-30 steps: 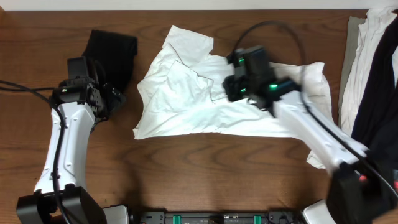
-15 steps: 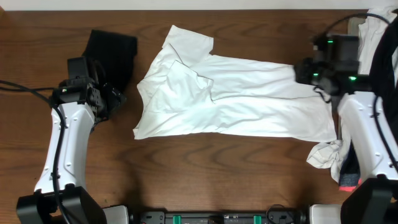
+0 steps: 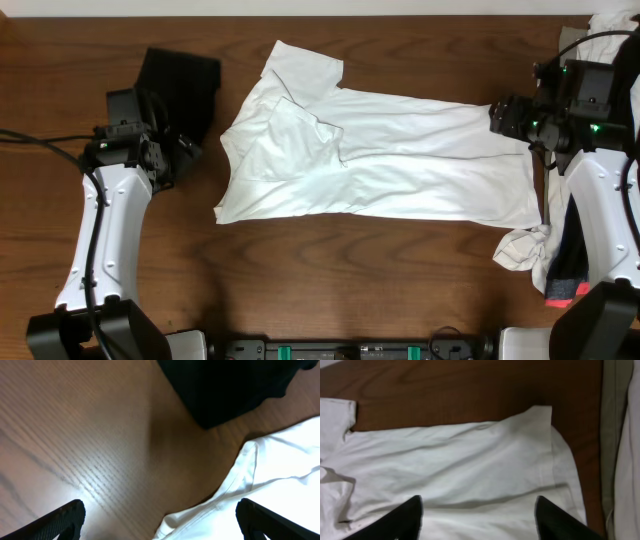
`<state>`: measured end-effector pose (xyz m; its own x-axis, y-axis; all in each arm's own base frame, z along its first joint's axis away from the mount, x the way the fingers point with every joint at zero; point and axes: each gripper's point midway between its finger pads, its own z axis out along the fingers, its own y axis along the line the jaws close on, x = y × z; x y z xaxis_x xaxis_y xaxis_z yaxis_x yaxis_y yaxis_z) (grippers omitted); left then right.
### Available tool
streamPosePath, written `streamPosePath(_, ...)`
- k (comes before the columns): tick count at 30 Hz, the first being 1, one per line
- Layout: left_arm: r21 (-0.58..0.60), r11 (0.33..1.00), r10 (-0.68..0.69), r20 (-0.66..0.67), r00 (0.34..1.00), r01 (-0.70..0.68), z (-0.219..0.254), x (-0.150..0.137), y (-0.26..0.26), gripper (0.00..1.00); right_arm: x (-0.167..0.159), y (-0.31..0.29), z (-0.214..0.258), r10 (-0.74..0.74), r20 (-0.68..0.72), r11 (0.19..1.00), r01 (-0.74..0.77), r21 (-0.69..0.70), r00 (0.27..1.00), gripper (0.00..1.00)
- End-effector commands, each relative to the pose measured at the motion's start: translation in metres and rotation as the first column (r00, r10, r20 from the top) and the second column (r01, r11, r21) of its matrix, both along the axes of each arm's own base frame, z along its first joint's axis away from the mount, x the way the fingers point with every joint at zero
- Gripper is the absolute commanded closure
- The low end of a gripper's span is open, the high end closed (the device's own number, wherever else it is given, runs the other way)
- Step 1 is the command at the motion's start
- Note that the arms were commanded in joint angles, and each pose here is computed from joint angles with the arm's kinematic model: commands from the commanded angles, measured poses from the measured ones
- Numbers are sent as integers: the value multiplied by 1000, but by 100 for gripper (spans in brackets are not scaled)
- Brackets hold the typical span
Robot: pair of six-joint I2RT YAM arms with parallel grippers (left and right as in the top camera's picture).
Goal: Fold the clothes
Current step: 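Move the right gripper to the shirt's right end and grasp it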
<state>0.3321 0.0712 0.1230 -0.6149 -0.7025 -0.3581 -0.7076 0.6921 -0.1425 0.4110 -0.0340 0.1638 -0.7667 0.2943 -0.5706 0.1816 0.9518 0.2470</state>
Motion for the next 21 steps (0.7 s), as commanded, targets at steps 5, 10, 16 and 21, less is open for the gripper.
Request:
streamPosePath(5, 20, 1000, 5, 123, 992, -7, 13, 28, 6, 2, -16, 1, -8, 1, -73, 1000, 0, 9, 997, 5)
streamPosePath(10, -67, 971, -199, 305, 931, 230, 35, 66, -35, 2, -22, 2, -11, 3, -103, 1000, -1, 14, 995, 1)
streamPosePath(16, -28, 938, -291, 476, 830, 345, 85, 106, -58, 1, -22, 0, -11, -4, -103, 1000, 5, 8, 995, 1)
streamPosePath(21, 78, 896, -406, 543, 735, 437, 131, 138, -82, 2, -25, -10, -14, -41, -119, 998, 36, -43, 992, 1)
